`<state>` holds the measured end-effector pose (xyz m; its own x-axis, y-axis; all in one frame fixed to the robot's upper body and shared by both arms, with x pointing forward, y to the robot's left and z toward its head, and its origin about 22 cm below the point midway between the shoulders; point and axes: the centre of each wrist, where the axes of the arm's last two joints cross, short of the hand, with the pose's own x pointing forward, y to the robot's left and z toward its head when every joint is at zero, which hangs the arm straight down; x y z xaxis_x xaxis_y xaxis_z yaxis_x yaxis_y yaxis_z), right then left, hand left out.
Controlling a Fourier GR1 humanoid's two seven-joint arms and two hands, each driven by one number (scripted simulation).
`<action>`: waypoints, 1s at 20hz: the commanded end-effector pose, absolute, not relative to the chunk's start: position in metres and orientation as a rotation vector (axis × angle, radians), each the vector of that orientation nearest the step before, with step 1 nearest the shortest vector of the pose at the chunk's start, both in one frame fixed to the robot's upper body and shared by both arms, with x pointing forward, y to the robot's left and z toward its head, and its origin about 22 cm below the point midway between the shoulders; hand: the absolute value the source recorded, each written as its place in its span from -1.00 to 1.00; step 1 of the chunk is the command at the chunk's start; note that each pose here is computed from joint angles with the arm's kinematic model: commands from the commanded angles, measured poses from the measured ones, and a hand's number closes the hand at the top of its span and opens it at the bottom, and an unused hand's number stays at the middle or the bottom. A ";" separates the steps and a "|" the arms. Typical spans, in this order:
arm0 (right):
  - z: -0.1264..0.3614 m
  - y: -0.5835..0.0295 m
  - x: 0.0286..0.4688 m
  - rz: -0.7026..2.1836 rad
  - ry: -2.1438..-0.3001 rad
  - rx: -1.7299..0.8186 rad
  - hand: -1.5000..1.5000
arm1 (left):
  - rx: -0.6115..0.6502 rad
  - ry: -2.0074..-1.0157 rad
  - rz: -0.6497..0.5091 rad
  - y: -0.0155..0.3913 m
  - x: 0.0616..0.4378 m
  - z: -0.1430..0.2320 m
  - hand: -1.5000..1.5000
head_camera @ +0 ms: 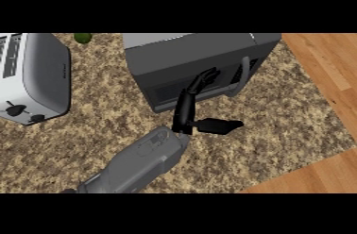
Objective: Pick up the milk, place it into the microwave and close the microwave
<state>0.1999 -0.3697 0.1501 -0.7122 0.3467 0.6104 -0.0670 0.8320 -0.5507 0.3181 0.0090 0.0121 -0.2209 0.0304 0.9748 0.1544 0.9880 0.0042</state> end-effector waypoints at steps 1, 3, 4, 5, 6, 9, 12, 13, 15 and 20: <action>0.159 -0.376 0.206 0.720 -2.274 -0.259 1.00 | -0.093 -1.803 -0.029 0.010 0.339 0.030 -1.00; 0.161 -0.371 0.208 0.734 -2.272 -0.259 1.00 | -0.085 -1.818 -0.035 0.008 0.338 0.030 -1.00; 0.162 -0.373 0.211 0.722 -2.283 -0.272 1.00 | -0.097 -1.810 -0.033 0.008 0.337 0.029 -1.00; 0.160 -0.370 0.211 0.736 -2.275 -0.261 1.00 | -0.092 -1.807 -0.033 0.007 0.339 0.031 -1.00; 0.165 -0.370 0.212 0.762 -2.286 -0.273 1.00 | -0.083 -1.809 -0.038 0.009 0.338 0.026 -1.00; 0.169 -0.373 0.216 0.762 -2.280 -0.275 1.00 | -0.088 -1.799 -0.006 0.010 0.338 0.026 -1.00; 0.170 -0.373 0.217 0.752 -2.290 -0.279 1.00 | -0.074 -1.819 -0.010 0.010 0.340 0.026 -1.00; 0.172 -0.374 0.221 0.767 -2.281 -0.284 1.00 | -0.086 -1.821 -0.013 0.008 0.340 0.028 -1.00; 0.174 -0.371 0.224 0.763 -2.299 -0.281 1.00 | -0.090 -1.826 -0.009 0.009 0.341 0.027 -1.00; 0.124 -0.355 0.235 0.463 -2.264 0.124 -1.00 | -0.103 -1.839 -0.020 0.007 0.338 0.027 -1.00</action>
